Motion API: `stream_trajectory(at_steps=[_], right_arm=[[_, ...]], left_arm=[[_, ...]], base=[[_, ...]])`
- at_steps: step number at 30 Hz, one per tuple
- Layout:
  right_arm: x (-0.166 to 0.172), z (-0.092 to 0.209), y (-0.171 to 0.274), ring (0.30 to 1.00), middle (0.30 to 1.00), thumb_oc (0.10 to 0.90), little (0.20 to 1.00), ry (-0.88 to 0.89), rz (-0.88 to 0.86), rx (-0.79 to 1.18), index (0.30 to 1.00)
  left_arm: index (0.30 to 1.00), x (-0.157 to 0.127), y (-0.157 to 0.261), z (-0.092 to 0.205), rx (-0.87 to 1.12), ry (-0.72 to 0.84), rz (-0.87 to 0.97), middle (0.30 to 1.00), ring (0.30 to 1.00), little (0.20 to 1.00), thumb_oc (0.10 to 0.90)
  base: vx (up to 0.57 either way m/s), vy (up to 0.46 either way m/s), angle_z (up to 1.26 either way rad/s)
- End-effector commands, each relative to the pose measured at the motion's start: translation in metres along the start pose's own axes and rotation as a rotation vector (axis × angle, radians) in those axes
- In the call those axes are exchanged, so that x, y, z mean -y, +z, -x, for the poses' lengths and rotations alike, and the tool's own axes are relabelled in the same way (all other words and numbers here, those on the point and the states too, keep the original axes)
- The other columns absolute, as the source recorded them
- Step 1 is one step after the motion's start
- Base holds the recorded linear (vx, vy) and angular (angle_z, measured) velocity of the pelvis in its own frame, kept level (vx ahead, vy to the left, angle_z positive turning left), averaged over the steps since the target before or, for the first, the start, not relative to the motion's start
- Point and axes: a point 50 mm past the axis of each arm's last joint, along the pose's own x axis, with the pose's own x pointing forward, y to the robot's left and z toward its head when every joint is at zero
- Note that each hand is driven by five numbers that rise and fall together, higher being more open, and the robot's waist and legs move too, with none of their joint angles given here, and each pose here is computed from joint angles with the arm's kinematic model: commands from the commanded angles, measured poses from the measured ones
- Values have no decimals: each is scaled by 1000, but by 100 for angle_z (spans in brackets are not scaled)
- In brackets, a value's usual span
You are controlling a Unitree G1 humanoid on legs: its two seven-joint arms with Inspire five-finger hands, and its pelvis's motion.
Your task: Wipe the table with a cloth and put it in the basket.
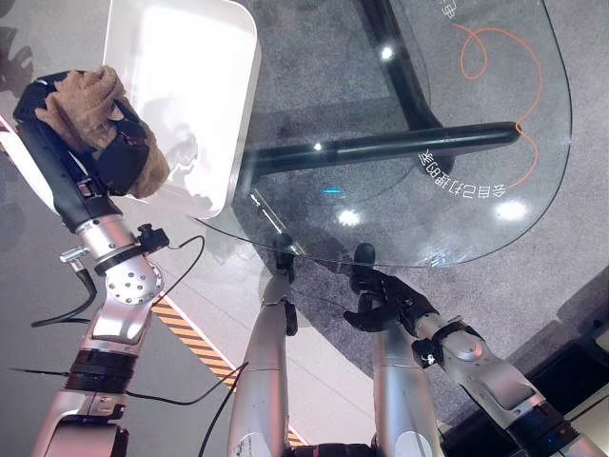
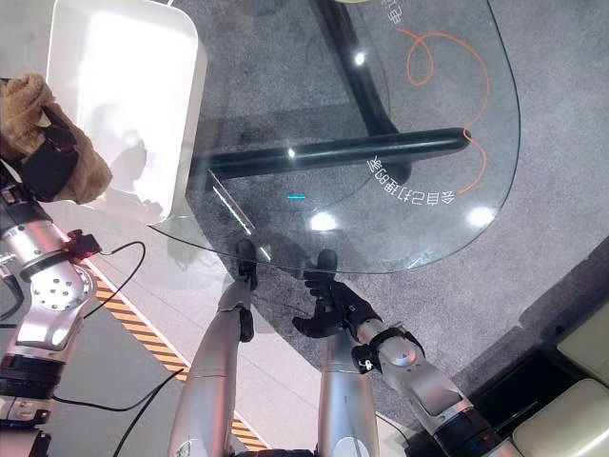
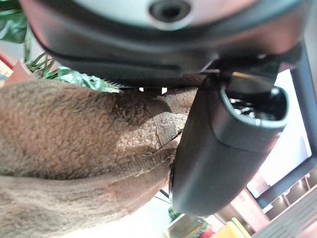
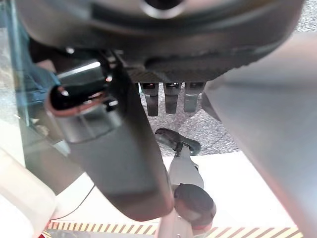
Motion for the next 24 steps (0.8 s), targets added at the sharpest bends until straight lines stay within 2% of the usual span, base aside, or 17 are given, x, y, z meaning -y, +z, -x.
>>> stream_trajectory(at_steps=[1, 6, 15, 19, 24], right_arm=[[-28, 4, 2, 900, 900, 800, 900, 153, -40, 26, 900], [-26, 2, 4, 900, 900, 800, 900, 172, -42, 16, 900], [-26, -1, 10, 900, 900, 800, 900, 202, -29, 7, 900], [-26, -7, 16, 900, 900, 800, 900, 207, -23, 15, 900], [-21, -12, 22, 900, 900, 800, 900, 203, -24, 29, 900]], left_arm=[[300, -18, 32, -39, 210, 105, 2, 300, 300, 200, 100], [300, -11, 28, -47, 198, 55, -37, 300, 300, 200, 100], [300, 3, 33, -65, 200, 59, -50, 300, 300, 200, 100], [300, 12, 25, -74, 149, 83, -107, 300, 300, 200, 100], [300, 4, 13, -84, 59, 159, -163, 300, 300, 200, 100]], base=[[0, 0, 0], [13, 21, -1], [2, 6, -2], [0, 0, 0], [-9, -1, -1]])
